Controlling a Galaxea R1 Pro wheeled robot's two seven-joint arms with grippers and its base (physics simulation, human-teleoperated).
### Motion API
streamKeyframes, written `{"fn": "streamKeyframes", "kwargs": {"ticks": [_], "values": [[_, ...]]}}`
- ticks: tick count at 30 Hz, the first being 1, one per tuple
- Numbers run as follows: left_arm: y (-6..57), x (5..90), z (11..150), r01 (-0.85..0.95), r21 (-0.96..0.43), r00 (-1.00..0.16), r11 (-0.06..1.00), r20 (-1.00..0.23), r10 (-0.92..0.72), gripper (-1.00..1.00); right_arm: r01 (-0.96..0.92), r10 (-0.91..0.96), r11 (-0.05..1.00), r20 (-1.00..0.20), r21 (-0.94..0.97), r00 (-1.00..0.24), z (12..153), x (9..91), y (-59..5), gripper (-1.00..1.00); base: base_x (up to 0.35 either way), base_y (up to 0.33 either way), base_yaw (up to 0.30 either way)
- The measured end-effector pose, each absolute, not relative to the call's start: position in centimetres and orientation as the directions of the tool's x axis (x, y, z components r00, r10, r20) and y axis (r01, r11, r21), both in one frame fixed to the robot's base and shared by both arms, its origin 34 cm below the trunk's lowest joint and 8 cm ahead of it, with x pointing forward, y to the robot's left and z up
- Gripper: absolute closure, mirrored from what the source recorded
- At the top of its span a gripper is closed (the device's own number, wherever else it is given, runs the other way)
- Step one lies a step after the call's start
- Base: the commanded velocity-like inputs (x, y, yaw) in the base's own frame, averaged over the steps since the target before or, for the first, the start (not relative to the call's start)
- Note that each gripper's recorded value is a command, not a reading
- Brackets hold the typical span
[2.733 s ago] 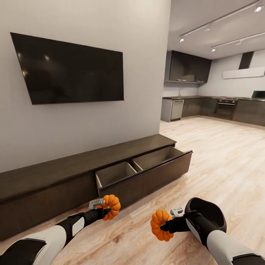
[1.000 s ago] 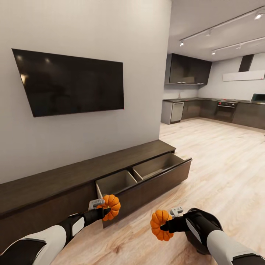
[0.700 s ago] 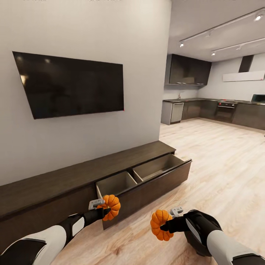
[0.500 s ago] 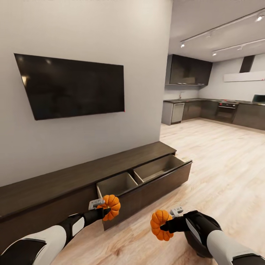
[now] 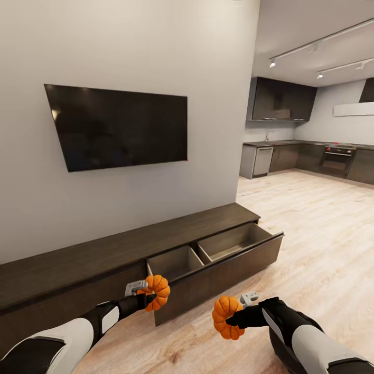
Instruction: Place each of the two pumpkins and all three candles from the living room inside a cabinet in the living room (use any cabinet), then make sure every cabinet is closed, and position the cauldron so it is next to a table in the living room.
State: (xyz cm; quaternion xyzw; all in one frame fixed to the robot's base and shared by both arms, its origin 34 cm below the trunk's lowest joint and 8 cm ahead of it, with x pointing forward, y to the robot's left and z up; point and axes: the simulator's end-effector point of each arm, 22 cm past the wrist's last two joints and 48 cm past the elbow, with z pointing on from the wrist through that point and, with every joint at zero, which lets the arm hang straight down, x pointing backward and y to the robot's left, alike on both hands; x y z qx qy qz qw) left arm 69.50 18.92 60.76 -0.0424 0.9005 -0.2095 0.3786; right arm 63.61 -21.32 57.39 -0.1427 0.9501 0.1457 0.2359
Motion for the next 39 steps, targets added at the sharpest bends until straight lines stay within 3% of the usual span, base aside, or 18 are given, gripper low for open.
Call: {"fn": "streamKeyframes", "kwargs": {"ticks": [39], "values": [[18.8,70.1,67.9,0.084,-0.411,-0.71,0.908,-0.664,-0.235,1.0,-0.337,-0.198,0.917,-0.491,0.212,-0.848,64.5,64.3,-21.4,1.0,0.0,0.0,0.0]]}}
